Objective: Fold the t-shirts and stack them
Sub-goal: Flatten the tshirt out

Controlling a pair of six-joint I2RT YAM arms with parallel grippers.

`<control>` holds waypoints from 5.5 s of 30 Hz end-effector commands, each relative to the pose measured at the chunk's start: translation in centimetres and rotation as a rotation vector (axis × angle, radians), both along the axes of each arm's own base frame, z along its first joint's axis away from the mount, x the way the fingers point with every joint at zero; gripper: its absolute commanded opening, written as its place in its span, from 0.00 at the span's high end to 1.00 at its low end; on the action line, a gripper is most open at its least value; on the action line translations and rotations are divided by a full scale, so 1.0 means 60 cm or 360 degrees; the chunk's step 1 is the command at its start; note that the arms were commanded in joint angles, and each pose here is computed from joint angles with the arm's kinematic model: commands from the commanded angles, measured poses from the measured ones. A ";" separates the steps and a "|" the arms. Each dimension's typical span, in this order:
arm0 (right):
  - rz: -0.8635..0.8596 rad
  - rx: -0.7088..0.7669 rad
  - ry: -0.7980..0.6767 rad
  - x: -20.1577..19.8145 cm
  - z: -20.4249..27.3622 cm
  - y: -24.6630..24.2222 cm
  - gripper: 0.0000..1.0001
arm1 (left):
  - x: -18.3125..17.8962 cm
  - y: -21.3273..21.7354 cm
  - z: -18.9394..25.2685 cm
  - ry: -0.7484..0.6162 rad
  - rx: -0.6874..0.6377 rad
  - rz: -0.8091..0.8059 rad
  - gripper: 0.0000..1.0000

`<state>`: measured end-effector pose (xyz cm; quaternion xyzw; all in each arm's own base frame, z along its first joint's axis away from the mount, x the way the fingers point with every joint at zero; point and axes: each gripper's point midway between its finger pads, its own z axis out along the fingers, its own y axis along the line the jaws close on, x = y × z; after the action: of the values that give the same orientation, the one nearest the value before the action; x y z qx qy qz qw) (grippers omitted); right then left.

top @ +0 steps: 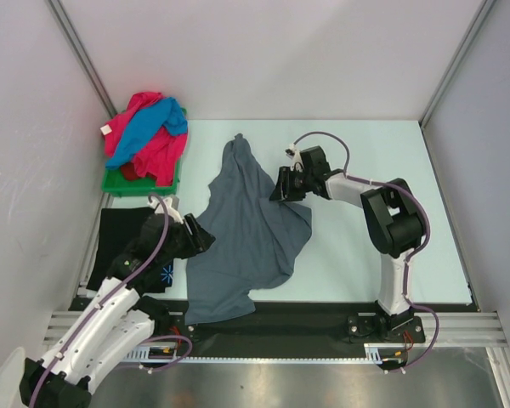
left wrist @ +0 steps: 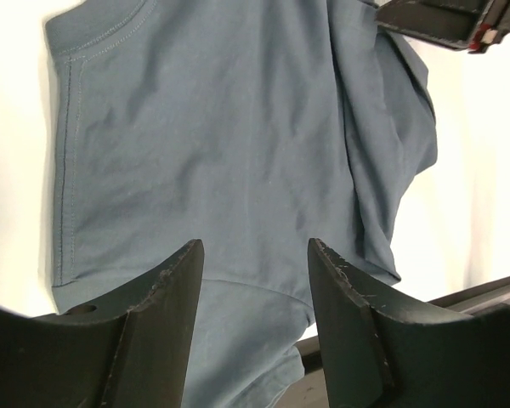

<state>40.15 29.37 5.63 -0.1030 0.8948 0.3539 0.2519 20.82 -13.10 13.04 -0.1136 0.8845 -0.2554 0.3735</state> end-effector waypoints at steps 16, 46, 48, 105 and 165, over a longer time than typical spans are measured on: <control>0.0089 0.0108 -0.0020 0.012 0.001 0.037 0.58 | -0.001 -0.002 0.042 -0.0070 -0.0087 -0.0002 0.42; -0.1181 -0.0285 -0.0288 -0.076 0.244 -0.418 1.00 | 0.063 -0.040 -0.119 0.0425 0.0035 0.0075 0.30; -0.1203 -0.0264 -0.0353 -0.091 0.267 -0.424 1.00 | 0.087 -0.058 -0.124 0.0434 0.0010 0.0071 0.33; -0.1055 -0.0057 -0.0403 -0.175 0.296 -0.394 1.00 | -0.148 0.054 -0.208 0.0793 0.0393 0.0460 0.50; -0.1598 0.0196 -0.2291 -0.537 0.958 -0.501 1.00 | -0.279 0.157 1.036 -0.2760 -0.0386 -0.0097 1.00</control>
<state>14.41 0.09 59.57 0.1273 0.5183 0.1258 0.8362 10.67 -6.70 71.26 0.0732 0.3701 -0.3250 0.8672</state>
